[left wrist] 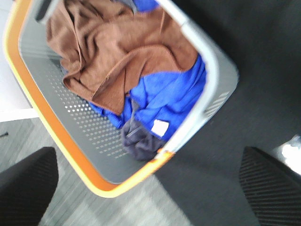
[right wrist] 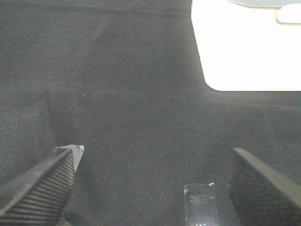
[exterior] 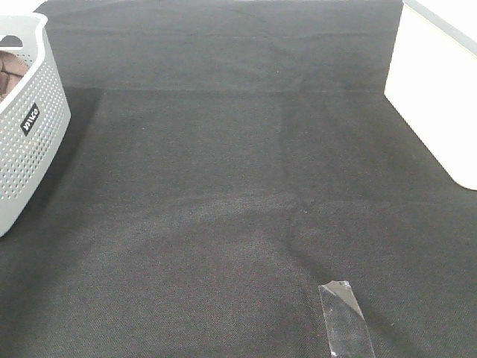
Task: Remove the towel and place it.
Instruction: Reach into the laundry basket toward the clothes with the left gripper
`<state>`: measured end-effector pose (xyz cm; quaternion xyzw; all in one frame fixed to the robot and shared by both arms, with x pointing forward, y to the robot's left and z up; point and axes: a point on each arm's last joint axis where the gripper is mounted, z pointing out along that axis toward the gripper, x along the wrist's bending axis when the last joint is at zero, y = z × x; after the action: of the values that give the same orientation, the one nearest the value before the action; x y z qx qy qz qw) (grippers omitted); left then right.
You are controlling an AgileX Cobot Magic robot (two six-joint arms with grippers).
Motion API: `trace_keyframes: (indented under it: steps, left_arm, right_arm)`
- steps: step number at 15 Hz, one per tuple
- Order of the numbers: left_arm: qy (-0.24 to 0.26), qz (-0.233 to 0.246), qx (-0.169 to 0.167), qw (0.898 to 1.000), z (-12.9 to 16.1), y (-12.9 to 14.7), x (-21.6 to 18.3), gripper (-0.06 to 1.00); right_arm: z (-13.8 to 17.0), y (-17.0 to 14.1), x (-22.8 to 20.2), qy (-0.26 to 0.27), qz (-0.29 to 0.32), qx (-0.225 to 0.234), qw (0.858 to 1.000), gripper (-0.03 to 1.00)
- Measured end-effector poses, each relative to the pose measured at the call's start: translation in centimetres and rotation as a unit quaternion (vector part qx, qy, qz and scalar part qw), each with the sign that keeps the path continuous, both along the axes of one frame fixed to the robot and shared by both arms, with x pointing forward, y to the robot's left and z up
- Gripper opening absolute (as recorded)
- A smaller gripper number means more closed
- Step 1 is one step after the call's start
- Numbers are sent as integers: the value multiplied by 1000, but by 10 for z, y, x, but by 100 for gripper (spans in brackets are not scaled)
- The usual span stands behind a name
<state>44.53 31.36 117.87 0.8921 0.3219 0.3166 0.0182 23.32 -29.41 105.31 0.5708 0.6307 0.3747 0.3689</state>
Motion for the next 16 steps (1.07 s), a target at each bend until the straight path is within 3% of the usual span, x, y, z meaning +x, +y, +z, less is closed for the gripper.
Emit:
trace_keyframes:
  steps: [3, 5, 6, 11, 16]
  left_arm:
    - [58, -12, 77, 995, -13, 9, 53, 99]
    - [96, -17, 144, 985, -30, 18, 79, 99]
    - [106, -25, 158, 981, -41, 21, 94, 99]
    - [151, -48, 189, 969, -110, 63, 154, 98]
    - [188, -69, 191, 961, -164, 74, 214, 98]
  right_arm:
    - [0, 0, 0, 0, 0, 0, 1000, 83]
    - [0, 0, 0, 0, 0, 0, 1000, 83]
    - [0, 0, 0, 0, 0, 0, 1000, 83]
    - [0, 0, 0, 0, 0, 0, 1000, 83]
    - [0, 0, 0, 0, 0, 0, 1000, 83]
